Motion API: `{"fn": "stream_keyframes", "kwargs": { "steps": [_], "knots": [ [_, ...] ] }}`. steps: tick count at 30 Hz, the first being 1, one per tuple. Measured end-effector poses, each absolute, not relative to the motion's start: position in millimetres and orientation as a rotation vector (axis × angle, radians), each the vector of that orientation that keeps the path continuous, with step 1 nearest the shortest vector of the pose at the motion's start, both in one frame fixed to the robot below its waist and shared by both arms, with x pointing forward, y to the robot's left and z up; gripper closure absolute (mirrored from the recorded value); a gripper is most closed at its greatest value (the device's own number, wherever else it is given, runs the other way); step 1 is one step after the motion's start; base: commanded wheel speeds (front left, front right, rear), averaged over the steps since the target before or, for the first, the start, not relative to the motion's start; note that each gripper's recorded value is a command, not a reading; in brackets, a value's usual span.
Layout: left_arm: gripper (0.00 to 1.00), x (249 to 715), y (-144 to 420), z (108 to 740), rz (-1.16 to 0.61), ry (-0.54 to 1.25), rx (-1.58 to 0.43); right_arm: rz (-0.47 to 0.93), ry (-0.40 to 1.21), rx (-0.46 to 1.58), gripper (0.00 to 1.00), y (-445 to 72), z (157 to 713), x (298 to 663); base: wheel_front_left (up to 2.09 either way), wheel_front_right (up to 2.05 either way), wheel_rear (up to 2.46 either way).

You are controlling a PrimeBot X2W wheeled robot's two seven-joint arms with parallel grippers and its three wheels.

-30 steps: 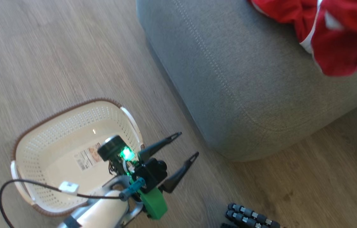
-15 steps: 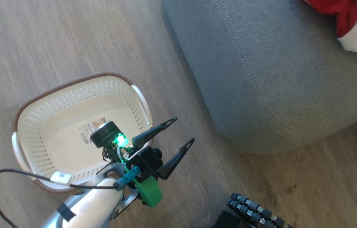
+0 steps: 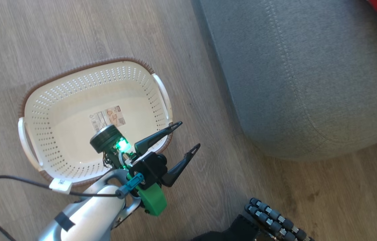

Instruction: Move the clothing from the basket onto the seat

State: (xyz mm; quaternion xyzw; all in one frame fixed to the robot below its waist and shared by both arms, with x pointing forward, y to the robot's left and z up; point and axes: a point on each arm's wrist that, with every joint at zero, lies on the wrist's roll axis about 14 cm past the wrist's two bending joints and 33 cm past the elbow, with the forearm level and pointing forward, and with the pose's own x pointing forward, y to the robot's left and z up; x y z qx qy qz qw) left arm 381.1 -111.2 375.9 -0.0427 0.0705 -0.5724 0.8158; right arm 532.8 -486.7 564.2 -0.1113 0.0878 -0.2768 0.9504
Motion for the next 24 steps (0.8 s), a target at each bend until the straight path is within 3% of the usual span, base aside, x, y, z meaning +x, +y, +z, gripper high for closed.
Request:
{"fn": "stream_keyframes", "kwargs": {
  "steps": [7, 14, 24],
  "knots": [
    [0.0, 387.0, -104.6, 365.4, -1.193, 0.177, -0.092, -0.573, 0.253, -0.164, 1.0, -479.2, 529.7, 535.9, 0.0, 0.0, 0.0],
    [0.0, 390.4, -98.7, 358.8, -1.171, 0.193, -0.091, -0.625, 0.453, -0.026, 1.0, -479.6, 486.8, 521.7, 0.0, 0.0, 0.0],
    [0.0, 397.0, -94.1, 358.7, -1.138, 0.195, -0.099, -0.663, -0.055, -0.26, 1.0, -490.8, 623.0, 556.6, 0.0, 0.0, 0.0]
  ]
}}
